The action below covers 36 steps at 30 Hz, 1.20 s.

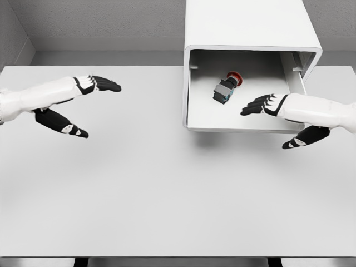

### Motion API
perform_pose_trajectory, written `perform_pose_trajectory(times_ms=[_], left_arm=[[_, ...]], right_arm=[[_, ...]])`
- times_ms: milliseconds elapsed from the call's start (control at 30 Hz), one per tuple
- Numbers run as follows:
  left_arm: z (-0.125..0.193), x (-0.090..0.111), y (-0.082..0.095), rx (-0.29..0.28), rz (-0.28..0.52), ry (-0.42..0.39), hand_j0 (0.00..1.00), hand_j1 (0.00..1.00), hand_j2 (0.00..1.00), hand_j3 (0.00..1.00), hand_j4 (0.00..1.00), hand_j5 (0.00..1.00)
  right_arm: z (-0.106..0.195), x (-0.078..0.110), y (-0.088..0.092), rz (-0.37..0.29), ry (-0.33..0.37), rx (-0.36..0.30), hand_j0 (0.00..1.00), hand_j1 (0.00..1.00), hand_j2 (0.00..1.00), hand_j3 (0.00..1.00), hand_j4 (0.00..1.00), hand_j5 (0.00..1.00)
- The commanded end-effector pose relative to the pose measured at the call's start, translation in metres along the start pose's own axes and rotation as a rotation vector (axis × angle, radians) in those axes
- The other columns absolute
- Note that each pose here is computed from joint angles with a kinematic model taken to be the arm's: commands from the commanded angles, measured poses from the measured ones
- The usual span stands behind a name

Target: Slide open multi-storey tabletop storage cabinets and put open load switch and slide close multi-storey tabletop storage cabinets

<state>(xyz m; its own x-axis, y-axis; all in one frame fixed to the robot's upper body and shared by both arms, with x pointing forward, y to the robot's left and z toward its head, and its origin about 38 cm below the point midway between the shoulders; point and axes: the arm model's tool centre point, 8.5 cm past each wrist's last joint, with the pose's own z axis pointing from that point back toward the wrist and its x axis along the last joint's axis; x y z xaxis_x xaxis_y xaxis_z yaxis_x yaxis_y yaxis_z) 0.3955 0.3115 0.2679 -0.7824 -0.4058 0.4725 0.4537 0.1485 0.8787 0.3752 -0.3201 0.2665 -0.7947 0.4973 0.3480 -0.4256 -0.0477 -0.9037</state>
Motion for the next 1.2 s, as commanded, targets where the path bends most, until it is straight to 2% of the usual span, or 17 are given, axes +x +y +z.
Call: perform_pose_trajectory(times_ms=[0, 33, 100, 200, 300, 667, 1067, 1167], left_arm=[[-0.001, -0.001, -0.003, -0.001, 0.006, 0.002, 1.00, 1.00, 1.00, 1.00, 1.00, 1.00], [0.000, -0.002, -0.004, -0.003, 0.009, 0.005, 1.00, 1.00, 1.00, 1.00, 1.00, 1.00], [-0.001, -0.002, -0.005, -0.003, 0.009, 0.005, 1.00, 1.00, 1.00, 1.00, 1.00, 1.00], [-0.001, -0.002, -0.005, -0.003, 0.009, 0.005, 1.00, 1.00, 1.00, 1.00, 1.00, 1.00], [-0.001, -0.002, -0.005, -0.005, 0.010, 0.005, 1.00, 1.00, 1.00, 1.00, 1.00, 1.00], [0.001, -0.004, -0.014, -0.016, 0.029, 0.011, 1.00, 1.00, 1.00, 1.00, 1.00, 1.00], [0.001, -0.004, -0.015, -0.022, 0.022, 0.016, 1.00, 1.00, 1.00, 1.00, 1.00, 1.00], [0.001, -0.004, -0.014, -0.020, 0.021, 0.016, 1.00, 1.00, 1.00, 1.00, 1.00, 1.00]], right_arm=[[-0.007, 0.000, 0.000, -0.004, -0.013, 0.012, 1.00, 1.00, 1.00, 1.00, 1.00, 1.00], [-0.014, 0.002, 0.003, -0.003, -0.033, 0.044, 1.00, 1.00, 1.00, 1.00, 1.00, 1.00], [-0.013, -0.001, 0.004, -0.006, -0.026, 0.049, 1.00, 1.00, 1.00, 1.00, 1.00, 1.00], [-0.012, -0.004, 0.002, -0.004, -0.015, 0.044, 1.00, 1.00, 1.00, 1.00, 1.00, 1.00], [-0.008, -0.006, -0.008, 0.008, -0.003, 0.021, 1.00, 1.00, 1.00, 1.00, 1.00, 1.00], [-0.018, -0.010, -0.008, 0.003, -0.013, 0.028, 1.00, 1.00, 1.00, 1.00, 1.00, 1.00], [-0.021, -0.017, -0.014, 0.003, -0.001, 0.008, 1.00, 1.00, 1.00, 1.00, 1.00, 1.00], [-0.022, -0.018, -0.012, 0.001, -0.003, 0.024, 1.00, 1.00, 1.00, 1.00, 1.00, 1.00]])
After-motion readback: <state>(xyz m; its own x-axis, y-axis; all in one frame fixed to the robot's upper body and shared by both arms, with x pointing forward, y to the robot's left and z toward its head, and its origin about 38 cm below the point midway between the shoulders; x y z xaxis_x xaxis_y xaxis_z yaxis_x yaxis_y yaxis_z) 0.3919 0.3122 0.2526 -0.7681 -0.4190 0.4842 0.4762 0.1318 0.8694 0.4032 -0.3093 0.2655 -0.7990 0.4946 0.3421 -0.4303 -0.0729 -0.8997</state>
